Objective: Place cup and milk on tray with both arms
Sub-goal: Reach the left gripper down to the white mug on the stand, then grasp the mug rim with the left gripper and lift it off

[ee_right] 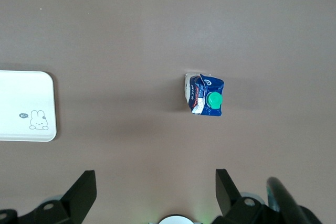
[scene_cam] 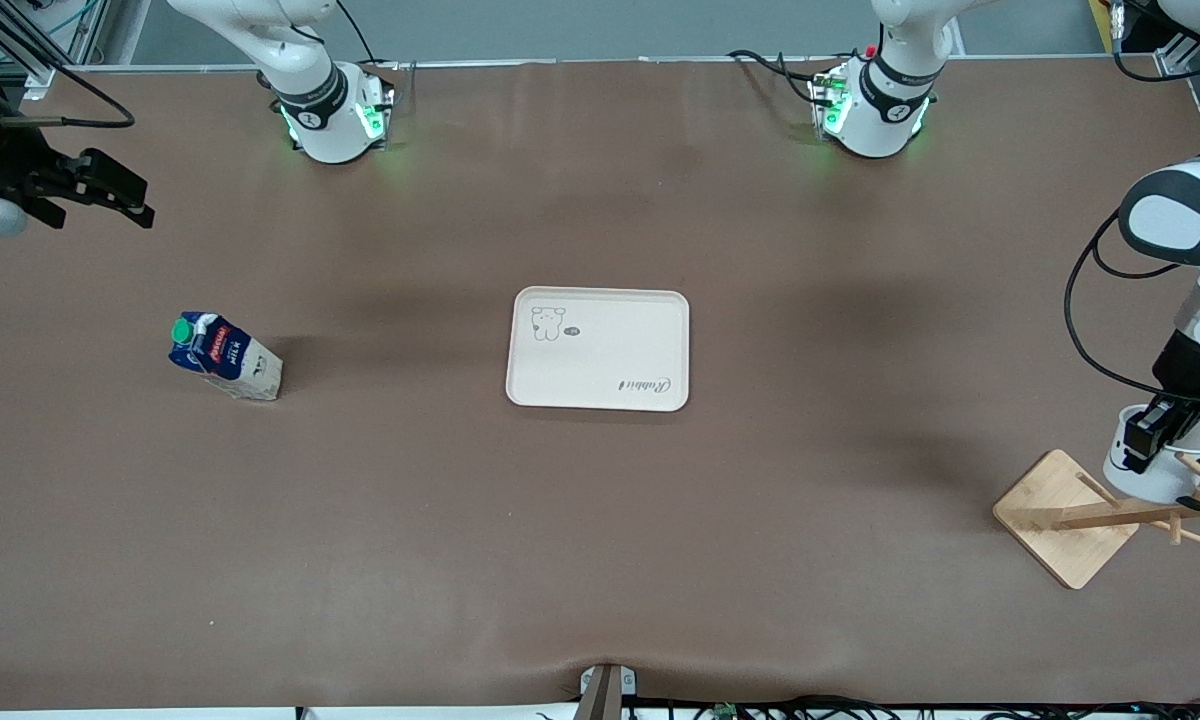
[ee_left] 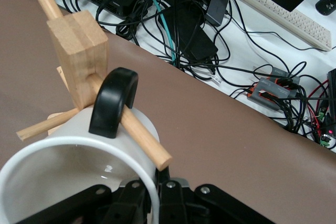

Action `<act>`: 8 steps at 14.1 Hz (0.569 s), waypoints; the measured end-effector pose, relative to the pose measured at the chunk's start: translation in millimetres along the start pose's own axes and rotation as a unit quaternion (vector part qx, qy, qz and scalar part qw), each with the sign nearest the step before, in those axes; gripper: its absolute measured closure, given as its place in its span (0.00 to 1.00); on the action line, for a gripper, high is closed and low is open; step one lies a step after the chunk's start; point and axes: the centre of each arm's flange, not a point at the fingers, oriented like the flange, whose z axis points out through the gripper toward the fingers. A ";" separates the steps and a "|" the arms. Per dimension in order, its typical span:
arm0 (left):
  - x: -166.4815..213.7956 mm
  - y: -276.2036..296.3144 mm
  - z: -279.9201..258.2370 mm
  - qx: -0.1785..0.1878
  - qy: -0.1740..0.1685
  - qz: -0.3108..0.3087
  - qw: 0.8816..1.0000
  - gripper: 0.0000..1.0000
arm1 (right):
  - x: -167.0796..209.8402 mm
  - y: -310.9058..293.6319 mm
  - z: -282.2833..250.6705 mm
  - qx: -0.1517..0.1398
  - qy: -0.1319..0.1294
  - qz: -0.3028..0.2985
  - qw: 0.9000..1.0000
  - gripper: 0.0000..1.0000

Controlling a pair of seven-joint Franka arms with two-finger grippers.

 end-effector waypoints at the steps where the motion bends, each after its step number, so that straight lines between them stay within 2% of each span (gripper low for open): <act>1: 0.2 1.9 -0.9 -0.001 0.001 0.001 1.000 0.94 | 0.0 0.0 0.0 0.000 0.000 0.000 1.000 0.00; 4: -0.9 14.3 -5.8 -0.008 -0.002 0.009 1.000 0.94 | 0.0 0.1 0.1 0.000 0.000 0.000 1.000 0.00; 8: 0.2 31.8 -22.7 -0.011 -0.049 0.020 0.999 0.94 | 0.0 0.1 0.1 0.000 0.000 0.000 1.000 0.00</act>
